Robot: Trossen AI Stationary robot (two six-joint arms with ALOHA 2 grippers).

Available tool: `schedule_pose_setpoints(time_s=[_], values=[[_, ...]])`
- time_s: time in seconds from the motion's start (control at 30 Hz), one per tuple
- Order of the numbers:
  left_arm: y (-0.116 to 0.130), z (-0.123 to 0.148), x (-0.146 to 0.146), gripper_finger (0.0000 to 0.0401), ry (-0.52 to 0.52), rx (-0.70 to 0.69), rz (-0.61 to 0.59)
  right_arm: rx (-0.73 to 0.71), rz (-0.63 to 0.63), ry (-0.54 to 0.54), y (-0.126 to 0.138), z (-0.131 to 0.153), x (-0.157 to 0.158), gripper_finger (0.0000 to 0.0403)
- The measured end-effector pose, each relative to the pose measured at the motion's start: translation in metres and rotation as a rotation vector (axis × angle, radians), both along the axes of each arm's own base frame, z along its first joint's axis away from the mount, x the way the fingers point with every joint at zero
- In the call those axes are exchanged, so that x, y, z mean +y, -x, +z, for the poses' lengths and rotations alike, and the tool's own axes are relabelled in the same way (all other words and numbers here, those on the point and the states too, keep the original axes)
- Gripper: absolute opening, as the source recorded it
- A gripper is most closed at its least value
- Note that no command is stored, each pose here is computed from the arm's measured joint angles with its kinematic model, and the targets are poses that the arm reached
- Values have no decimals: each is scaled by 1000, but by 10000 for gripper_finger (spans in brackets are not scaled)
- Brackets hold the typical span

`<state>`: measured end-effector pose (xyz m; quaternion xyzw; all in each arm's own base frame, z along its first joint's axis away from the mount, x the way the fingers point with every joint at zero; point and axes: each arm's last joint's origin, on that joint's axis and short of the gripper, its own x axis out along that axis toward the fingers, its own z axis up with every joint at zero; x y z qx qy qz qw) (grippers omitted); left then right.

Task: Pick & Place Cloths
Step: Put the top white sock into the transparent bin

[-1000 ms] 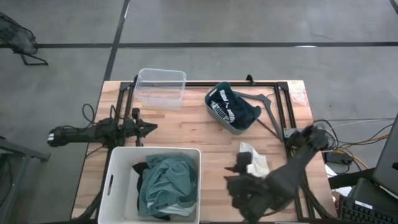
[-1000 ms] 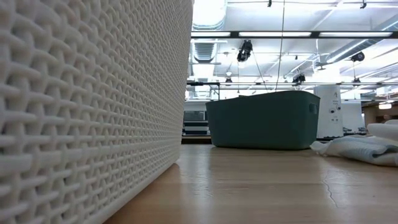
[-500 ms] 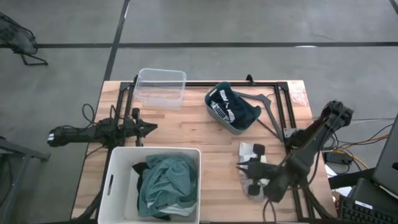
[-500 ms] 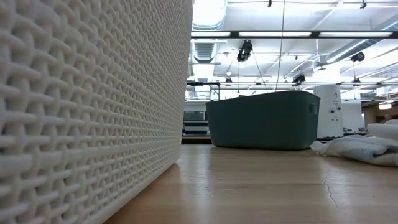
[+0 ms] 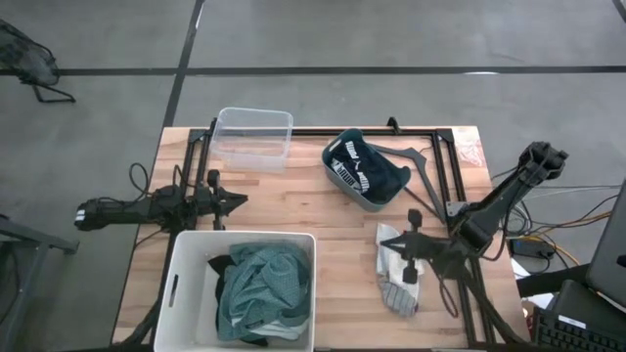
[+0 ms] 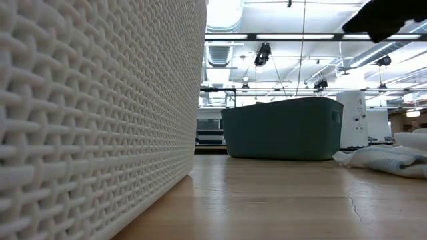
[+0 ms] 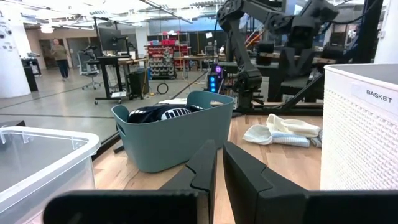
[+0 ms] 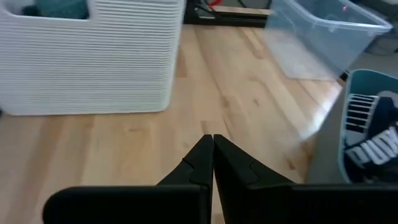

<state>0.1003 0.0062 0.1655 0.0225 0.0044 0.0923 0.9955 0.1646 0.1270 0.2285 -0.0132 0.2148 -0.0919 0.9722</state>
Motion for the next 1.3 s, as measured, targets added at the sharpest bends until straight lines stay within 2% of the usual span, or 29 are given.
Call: schedule_pose_setpoints(time_s=[0.13,0.3,0.5,0.7,0.87,0.93,1.13,1.3], values=[[0,0,0,35,0,0,0,4,19,16,6,-6,-11,8],[0,0,0,35,0,0,0,-17,126,-63,14,-17,-18,8],[0,0,0,35,0,0,0,-69,172,16,20,-22,-28,8],[0,0,0,35,0,0,0,-137,181,-37,20,-21,-37,8],[0,0,0,35,0,0,0,-239,298,-137,17,-25,-43,8],[0,0,0,35,0,0,0,-271,341,-144,15,-29,-48,8],[0,0,0,35,0,0,0,-265,288,-140,10,-45,-71,8],[0,0,0,35,0,0,0,-250,300,-172,5,-49,-90,8]])
